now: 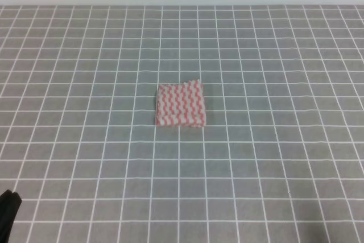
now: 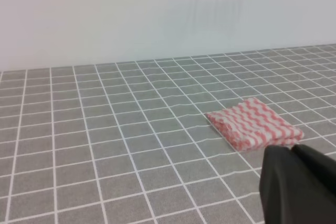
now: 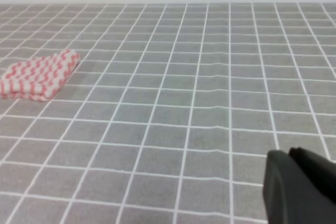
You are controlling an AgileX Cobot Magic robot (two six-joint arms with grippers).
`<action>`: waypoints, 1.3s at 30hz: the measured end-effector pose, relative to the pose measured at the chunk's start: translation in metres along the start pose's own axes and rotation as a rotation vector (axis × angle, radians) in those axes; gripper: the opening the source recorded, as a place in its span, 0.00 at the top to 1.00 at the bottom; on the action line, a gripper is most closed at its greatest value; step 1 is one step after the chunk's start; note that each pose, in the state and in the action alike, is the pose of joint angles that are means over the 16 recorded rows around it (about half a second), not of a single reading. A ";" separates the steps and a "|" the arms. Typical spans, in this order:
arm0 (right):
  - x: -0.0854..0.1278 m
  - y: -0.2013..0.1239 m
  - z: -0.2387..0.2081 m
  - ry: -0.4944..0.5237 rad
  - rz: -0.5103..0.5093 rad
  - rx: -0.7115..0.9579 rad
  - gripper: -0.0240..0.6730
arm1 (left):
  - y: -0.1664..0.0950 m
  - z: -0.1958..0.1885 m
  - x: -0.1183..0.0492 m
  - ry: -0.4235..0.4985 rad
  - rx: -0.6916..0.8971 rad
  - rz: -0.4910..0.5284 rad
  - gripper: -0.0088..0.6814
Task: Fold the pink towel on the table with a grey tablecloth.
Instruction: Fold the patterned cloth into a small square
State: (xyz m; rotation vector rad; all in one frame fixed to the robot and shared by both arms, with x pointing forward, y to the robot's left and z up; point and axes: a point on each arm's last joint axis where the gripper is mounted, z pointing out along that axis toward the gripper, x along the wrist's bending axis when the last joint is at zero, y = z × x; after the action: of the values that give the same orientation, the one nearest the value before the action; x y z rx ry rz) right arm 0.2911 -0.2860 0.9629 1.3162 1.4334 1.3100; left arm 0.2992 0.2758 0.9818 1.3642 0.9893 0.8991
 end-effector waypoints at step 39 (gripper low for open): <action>0.001 -0.002 0.000 0.008 0.015 0.029 0.99 | -0.008 -0.002 0.010 0.117 0.015 -0.010 0.99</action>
State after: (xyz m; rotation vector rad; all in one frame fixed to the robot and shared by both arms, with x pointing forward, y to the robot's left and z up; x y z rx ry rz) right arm 0.2905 -0.2850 0.9605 1.3440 1.4556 1.3103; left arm 0.3001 0.2855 0.9733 1.3304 1.0930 0.9750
